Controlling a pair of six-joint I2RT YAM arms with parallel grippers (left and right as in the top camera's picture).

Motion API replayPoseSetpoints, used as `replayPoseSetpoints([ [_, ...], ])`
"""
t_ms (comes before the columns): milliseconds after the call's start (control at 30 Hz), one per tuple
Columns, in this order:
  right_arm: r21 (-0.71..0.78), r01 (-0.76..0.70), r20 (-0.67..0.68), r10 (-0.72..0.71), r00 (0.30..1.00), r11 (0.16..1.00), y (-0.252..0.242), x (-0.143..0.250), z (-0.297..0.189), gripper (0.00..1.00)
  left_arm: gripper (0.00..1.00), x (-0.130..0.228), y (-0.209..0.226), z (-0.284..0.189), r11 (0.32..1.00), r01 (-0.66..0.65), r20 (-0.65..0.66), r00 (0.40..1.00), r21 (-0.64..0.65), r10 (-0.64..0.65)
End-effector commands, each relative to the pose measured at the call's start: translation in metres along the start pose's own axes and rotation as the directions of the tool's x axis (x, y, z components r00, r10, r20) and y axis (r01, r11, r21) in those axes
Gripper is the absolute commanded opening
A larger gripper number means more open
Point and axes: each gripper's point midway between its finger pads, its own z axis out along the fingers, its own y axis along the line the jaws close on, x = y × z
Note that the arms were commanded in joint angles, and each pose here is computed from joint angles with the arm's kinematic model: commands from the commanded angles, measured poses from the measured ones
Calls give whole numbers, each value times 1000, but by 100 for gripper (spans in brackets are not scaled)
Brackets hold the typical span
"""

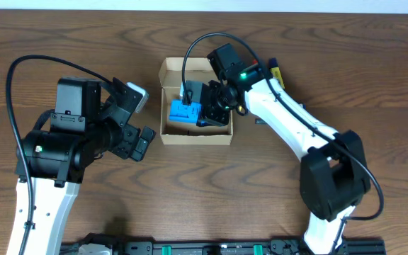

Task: Pack container
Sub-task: 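Carry the blue duster left and lower it into the box, then open the right gripper and withdraw it from the box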

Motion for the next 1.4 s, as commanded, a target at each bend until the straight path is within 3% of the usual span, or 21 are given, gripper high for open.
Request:
replayPoseSetpoints([
  [0,-52,40,1,-40,999,998,9,1,16,33,95,-3,-1,-3,1000,8,13,1000,8,-8],
  [233,-82,59,-16,-61,998,995,18,1,32,37,95,-3,-1,-3,1000,8,13,1000,9,-8],
  [600,-72,34,-14,-35,999,997,16,-1,32,75,95,-3,-1,-3,1000,8,13,1000,9,-8],
  [767,-49,17,5,-16,1000,999,14,-7,20,76,95,-3,-1,-3,1000,8,13,1000,9,-8],
  [967,36,-8,88,4,996,999,7,-31,-22,75,95,-3,-1,-3,1000,8,13,1000,8,-8],
  [1100,120,-63,184,40,982,991,3,-50,-74,75,95,-3,-1,-3,1000,8,13,1000,9,-8],
  [1367,294,-304,352,192,916,906,-11,-48,-184,78,95,-3,-1,-3,1000,8,13,1000,9,-8],
])
